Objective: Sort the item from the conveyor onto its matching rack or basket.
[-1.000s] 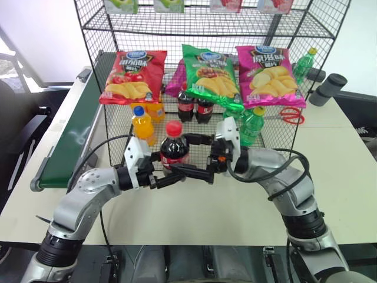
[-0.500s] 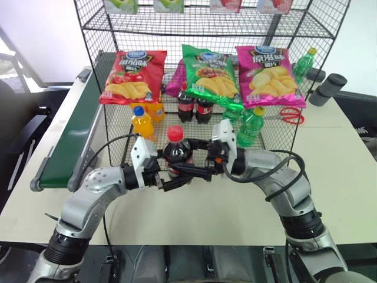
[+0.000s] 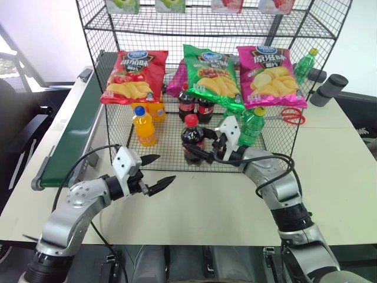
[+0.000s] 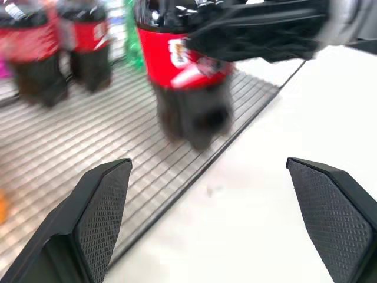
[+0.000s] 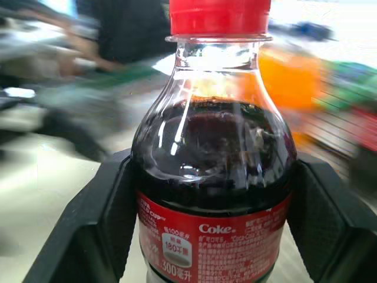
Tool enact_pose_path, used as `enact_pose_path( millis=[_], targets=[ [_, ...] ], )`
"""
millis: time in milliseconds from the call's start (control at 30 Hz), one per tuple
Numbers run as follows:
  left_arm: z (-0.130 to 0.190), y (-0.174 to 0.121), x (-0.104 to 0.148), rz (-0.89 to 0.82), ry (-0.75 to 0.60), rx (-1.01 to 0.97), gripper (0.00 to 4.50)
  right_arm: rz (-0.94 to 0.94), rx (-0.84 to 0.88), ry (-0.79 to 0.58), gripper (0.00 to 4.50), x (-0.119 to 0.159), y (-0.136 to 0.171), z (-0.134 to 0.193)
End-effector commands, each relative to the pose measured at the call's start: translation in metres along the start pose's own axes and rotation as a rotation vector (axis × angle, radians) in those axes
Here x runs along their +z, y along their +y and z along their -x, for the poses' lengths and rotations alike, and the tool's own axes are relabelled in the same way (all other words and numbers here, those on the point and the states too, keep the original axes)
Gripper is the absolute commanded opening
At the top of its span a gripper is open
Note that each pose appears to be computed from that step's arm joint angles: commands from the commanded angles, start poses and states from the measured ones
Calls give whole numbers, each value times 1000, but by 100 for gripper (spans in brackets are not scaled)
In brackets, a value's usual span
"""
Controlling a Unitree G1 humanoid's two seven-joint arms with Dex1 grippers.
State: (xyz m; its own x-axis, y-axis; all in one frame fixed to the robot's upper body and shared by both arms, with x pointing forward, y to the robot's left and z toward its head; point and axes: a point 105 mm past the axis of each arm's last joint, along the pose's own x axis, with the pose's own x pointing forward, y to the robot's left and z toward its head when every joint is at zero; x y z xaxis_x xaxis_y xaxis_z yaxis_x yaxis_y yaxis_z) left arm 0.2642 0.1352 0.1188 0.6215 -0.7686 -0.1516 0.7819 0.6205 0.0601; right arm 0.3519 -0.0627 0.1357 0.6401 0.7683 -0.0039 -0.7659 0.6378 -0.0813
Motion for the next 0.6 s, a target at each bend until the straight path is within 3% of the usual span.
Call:
enact_pose_path(
  millis=[33, 333, 600],
  targets=[
    [4, 3, 13, -64, -48, 51, 447, 84, -159, -84, 295, 10, -22, -10],
    [0, 3, 12, -64, -57, 60, 447, 66, -299, -184, 295, 5, -34, -34],
    [-3, 1, 13, -66, -65, 57, 447, 40, -323, -193, 295, -5, -34, -46]
  ],
)
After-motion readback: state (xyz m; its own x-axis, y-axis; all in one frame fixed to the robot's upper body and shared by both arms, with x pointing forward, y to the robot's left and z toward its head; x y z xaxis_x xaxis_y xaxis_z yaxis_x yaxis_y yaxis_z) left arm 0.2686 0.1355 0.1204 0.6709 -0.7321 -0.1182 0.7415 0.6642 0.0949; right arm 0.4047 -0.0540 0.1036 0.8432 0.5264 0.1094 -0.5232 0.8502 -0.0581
